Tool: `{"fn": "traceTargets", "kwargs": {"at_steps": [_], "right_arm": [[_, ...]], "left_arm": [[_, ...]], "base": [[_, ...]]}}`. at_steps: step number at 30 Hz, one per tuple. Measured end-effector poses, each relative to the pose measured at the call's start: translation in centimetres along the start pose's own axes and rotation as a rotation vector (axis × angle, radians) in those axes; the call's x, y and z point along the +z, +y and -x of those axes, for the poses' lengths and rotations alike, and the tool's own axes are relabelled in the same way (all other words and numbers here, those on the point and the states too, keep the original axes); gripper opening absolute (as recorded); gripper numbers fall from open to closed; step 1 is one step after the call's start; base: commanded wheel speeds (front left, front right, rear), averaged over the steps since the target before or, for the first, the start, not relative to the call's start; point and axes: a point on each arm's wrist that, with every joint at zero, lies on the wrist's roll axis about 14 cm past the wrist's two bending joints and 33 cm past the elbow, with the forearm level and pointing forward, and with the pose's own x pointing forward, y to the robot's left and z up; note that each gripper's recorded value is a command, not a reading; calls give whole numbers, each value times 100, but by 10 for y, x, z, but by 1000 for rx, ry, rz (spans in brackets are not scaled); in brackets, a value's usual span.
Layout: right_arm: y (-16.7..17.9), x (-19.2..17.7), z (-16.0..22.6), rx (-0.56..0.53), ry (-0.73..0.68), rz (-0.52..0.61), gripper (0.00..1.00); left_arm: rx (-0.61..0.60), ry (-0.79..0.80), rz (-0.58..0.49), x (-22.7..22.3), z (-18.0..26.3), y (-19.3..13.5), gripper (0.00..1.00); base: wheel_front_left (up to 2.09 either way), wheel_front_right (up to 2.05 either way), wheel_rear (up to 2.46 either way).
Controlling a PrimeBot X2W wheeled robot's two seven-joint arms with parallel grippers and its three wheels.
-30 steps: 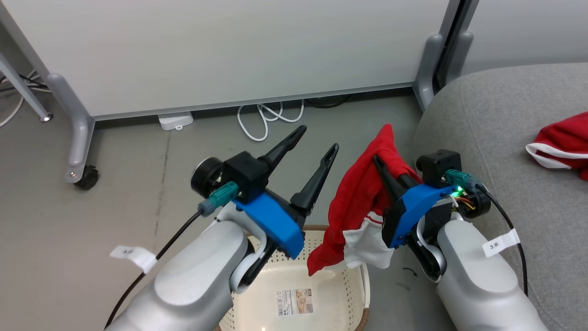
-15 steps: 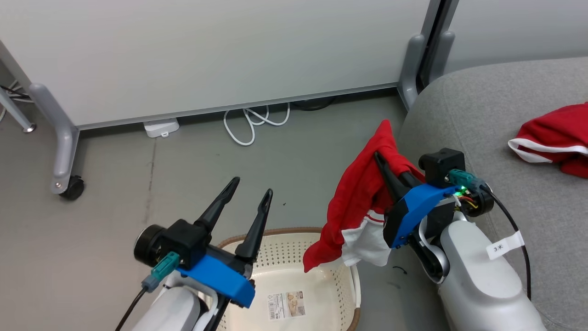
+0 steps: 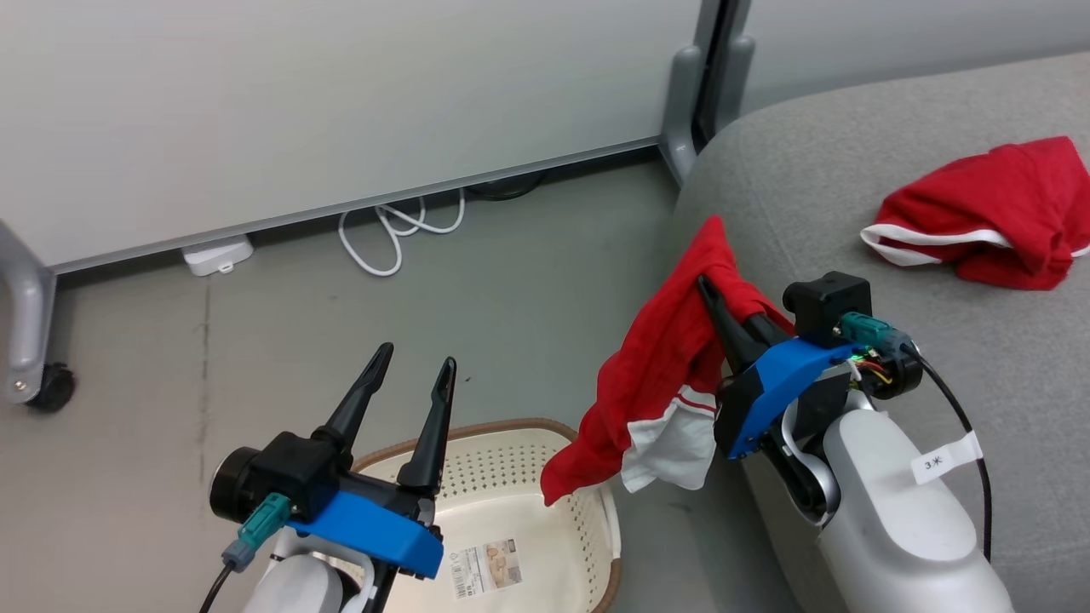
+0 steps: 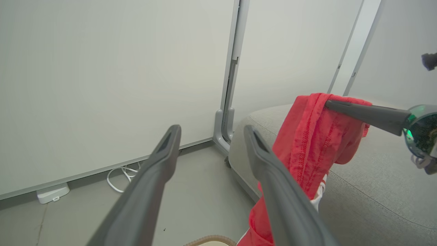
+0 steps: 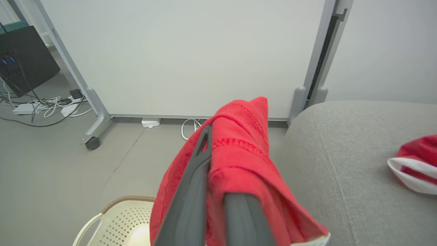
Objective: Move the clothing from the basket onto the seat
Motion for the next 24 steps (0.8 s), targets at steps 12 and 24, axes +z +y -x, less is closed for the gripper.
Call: {"fn": "traceTargets", "kwargs": {"at_steps": [12, 24], "right_arm": [[-57, -5, 40, -164, -2, -21, 0], [-96, -15, 82, -302, 9, -46, 0]], "left_arm": [[-152, 33, 3, -18, -33, -40, 100], [-288, 70, 14, -35, -54, -80, 100]], "base": [[0, 0, 0], [0, 0, 0]]}}
